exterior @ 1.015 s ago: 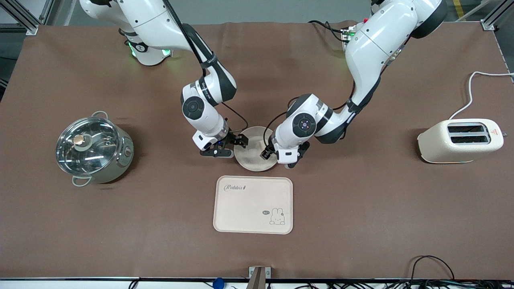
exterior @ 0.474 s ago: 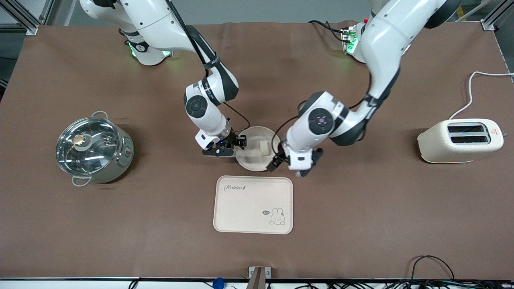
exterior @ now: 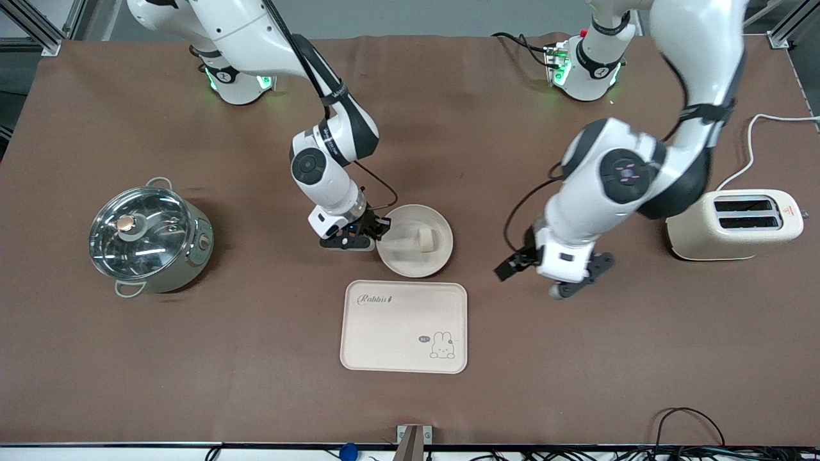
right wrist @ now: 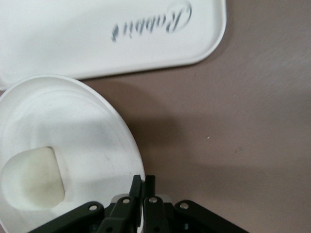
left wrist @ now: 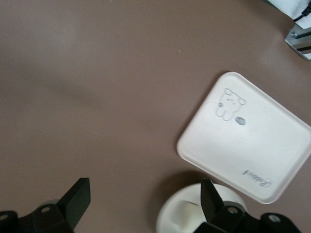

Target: Place bun in plate and plate on tray

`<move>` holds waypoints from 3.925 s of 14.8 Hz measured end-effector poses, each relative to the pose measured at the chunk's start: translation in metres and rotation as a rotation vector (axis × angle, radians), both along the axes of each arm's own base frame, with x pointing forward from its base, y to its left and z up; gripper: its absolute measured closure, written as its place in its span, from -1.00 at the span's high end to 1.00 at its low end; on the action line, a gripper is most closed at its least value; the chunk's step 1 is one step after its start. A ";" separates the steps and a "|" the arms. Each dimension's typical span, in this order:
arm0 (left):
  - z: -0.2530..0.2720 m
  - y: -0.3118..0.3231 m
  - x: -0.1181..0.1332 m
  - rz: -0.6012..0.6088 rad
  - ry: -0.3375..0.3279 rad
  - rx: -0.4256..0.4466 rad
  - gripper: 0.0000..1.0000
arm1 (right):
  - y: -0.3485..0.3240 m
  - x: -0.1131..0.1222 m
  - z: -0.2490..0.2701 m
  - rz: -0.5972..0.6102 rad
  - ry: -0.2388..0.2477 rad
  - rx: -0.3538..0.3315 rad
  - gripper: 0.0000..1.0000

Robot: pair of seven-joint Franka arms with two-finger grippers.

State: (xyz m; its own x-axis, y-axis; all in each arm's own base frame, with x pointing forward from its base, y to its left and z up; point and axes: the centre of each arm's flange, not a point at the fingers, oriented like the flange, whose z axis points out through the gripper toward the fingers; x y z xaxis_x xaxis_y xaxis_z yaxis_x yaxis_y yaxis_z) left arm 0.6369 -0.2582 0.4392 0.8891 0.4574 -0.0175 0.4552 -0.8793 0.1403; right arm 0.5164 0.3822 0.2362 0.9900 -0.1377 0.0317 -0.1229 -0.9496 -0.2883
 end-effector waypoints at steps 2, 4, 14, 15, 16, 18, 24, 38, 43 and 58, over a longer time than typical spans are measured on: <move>0.027 0.048 0.006 -0.071 0.001 0.037 1.00 | -0.012 0.017 0.040 -0.039 0.001 0.046 -0.93; 0.053 0.084 0.005 -0.122 -0.005 0.063 1.00 | -0.019 0.041 0.074 -0.068 -0.043 0.087 -0.93; 0.172 0.183 -0.048 -0.397 0.010 0.200 1.00 | -0.041 0.144 -0.009 -0.139 0.002 0.068 -0.93; 0.179 0.189 -0.055 -0.417 0.025 0.211 1.00 | -0.039 0.146 -0.020 -0.138 0.006 0.065 -0.93; 0.184 0.191 -0.062 -0.428 0.037 0.218 1.00 | -0.037 0.148 -0.027 -0.137 0.008 0.064 -0.93; 0.189 0.191 -0.072 -0.439 0.049 0.207 1.00 | -0.034 0.152 -0.035 -0.137 0.007 0.064 -0.93; 0.184 0.200 -0.085 -0.435 0.066 0.179 1.00 | -0.033 0.162 -0.043 -0.145 -0.018 0.072 -0.93; 0.182 0.199 -0.083 -0.438 0.049 0.178 1.00 | -0.070 0.183 0.054 -0.178 0.045 0.155 1.00; 0.183 0.199 -0.083 -0.439 0.042 0.178 1.00 | -0.178 0.203 0.122 -0.142 0.056 0.065 1.00; 0.188 0.187 -0.108 -0.519 -0.004 0.141 1.00 | -0.435 0.049 0.403 0.009 0.130 -0.240 1.00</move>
State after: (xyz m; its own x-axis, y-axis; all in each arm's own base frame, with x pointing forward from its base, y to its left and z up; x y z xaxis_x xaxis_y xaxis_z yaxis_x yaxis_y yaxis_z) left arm 0.5285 -0.0708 0.6276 0.9989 -0.0442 0.0163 -0.0443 -0.9990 0.0055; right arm 0.5650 -0.0526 0.6396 0.9891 -0.1323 -0.0650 -0.1349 -0.9902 -0.0372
